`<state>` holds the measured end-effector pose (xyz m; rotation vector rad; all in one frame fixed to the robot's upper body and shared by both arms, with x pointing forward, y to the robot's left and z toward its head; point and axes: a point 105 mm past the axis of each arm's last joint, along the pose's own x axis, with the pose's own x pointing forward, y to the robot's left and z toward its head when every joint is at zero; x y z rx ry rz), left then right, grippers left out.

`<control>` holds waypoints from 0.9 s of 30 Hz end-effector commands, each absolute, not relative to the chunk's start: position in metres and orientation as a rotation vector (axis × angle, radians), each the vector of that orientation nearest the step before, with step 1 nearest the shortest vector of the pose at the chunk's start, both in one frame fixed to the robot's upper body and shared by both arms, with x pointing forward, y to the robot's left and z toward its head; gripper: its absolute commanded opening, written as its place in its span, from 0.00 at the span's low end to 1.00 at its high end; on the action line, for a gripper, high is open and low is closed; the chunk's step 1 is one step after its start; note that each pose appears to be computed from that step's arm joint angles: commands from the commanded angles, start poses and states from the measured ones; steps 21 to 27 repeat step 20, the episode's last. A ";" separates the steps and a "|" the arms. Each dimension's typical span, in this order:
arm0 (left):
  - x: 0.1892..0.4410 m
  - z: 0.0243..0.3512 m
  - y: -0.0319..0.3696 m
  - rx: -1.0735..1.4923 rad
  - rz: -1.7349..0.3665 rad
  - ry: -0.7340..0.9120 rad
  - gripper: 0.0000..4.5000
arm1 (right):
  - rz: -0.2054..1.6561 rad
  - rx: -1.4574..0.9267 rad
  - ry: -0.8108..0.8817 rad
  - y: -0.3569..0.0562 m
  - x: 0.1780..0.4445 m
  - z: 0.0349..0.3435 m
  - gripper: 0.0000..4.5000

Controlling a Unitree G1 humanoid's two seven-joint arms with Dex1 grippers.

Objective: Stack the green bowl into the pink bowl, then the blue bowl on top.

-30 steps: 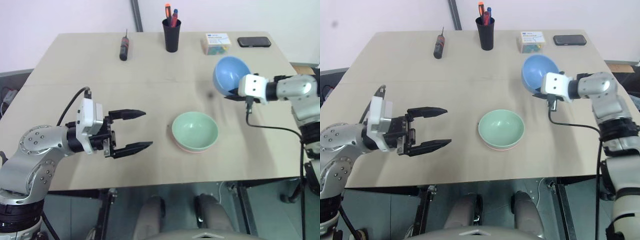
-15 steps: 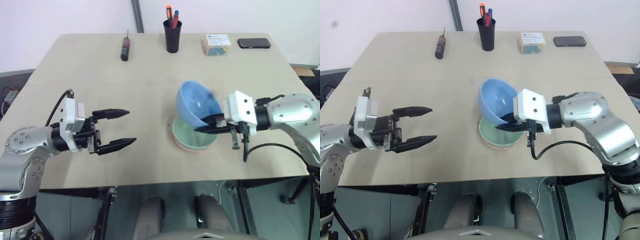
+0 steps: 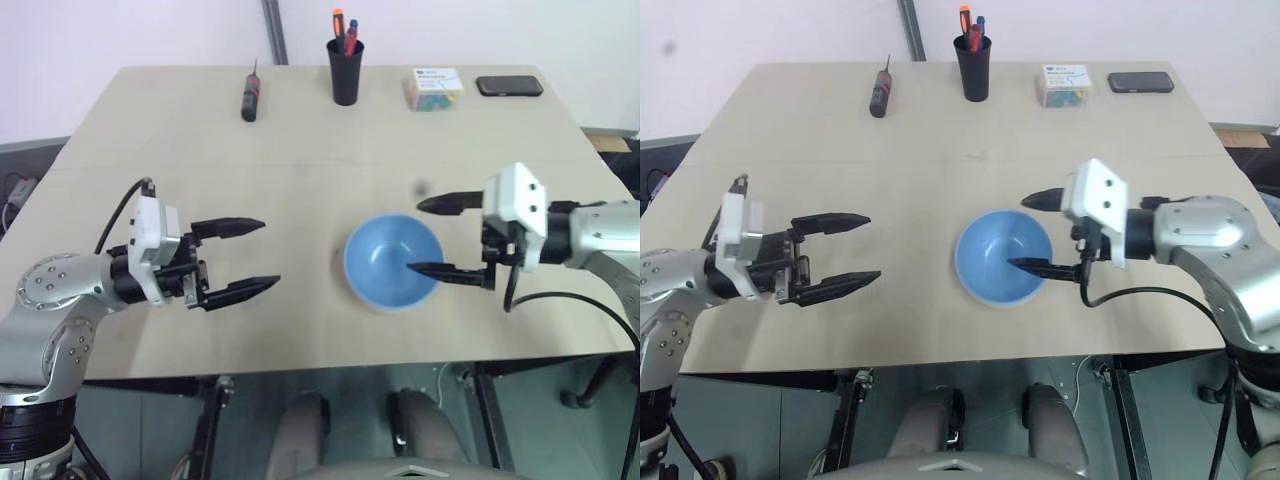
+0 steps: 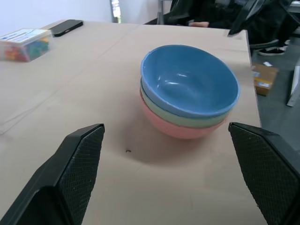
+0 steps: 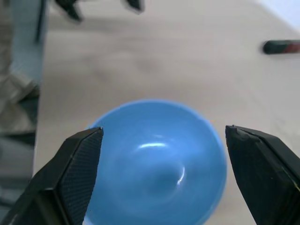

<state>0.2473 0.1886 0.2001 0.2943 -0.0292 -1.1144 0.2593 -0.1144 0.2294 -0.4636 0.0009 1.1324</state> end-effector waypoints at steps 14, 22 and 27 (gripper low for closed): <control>0.233 0.189 0.194 0.340 -1.057 0.055 1.00 | 0.767 -0.384 0.263 -0.233 0.213 0.189 0.98; 0.233 0.190 0.198 0.372 -1.080 0.069 1.00 | 0.772 -0.404 0.256 -0.236 0.212 0.189 0.98; 0.233 0.190 0.198 0.372 -1.080 0.069 1.00 | 0.772 -0.404 0.256 -0.236 0.212 0.189 0.98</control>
